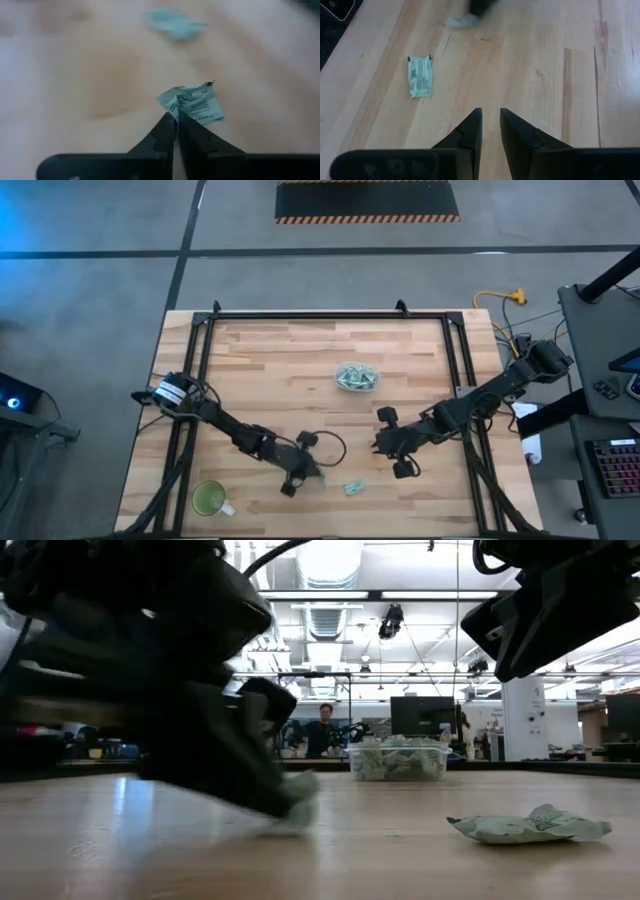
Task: Pick and place Stevia / Truvia into bins
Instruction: Put the stevia packet into the transparent bin, then return to Home Position
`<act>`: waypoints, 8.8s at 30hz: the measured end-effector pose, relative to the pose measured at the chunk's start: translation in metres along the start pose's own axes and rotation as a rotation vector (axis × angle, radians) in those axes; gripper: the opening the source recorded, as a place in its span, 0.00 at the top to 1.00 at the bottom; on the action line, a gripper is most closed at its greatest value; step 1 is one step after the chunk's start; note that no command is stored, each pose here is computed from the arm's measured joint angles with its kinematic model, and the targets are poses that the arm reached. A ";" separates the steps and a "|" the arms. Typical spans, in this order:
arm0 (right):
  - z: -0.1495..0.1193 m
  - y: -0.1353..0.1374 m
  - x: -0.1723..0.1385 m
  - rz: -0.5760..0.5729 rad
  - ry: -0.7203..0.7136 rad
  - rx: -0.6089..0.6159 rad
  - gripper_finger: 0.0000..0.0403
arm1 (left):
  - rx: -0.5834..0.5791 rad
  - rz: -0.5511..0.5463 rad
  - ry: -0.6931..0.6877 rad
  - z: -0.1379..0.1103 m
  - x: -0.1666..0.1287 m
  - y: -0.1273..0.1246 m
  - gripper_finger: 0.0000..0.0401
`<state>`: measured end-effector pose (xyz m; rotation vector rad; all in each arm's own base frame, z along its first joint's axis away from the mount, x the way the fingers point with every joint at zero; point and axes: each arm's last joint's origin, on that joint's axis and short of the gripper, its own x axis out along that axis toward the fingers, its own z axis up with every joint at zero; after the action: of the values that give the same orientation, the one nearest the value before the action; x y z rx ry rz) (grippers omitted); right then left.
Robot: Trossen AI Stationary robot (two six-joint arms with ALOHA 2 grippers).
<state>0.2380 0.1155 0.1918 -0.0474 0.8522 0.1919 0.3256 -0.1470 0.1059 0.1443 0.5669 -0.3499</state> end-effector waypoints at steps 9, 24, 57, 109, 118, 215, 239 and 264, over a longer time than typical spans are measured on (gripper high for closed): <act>-0.005 -0.001 0.002 -0.003 0.010 -0.008 0.85 | 0.035 0.438 -0.095 0.024 -0.019 0.069 1.00; -0.010 -0.002 0.004 -0.006 0.023 -0.015 0.86 | -0.118 0.637 -0.137 0.041 -0.044 0.209 1.00; -0.017 0.014 0.069 0.215 -0.226 -0.111 0.86 | -0.173 0.557 0.134 0.067 -0.126 0.152 0.53; -0.008 0.010 0.062 -0.093 -0.066 -0.208 0.98 | -0.299 0.472 -0.043 0.035 -0.149 0.099 0.53; 0.008 -0.037 0.001 -0.526 -0.095 -0.081 0.98 | -0.302 0.485 -0.124 0.043 -0.150 0.101 0.53; -0.103 -0.103 -0.114 -0.231 -0.838 0.016 0.59 | -0.100 0.717 -0.679 -0.070 -0.245 0.078 0.53; -0.132 -0.090 -0.086 -0.189 -0.776 0.050 0.61 | -0.114 0.665 -0.606 -0.089 -0.259 0.067 0.53; -0.134 -0.090 -0.092 -0.265 -0.800 -0.006 0.62 | -0.095 0.584 -0.562 -0.095 -0.257 0.064 0.53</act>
<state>0.0961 -0.0025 0.1693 -0.0816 0.0431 -0.0433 0.0989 0.0072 0.1703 0.1073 -0.0292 0.2072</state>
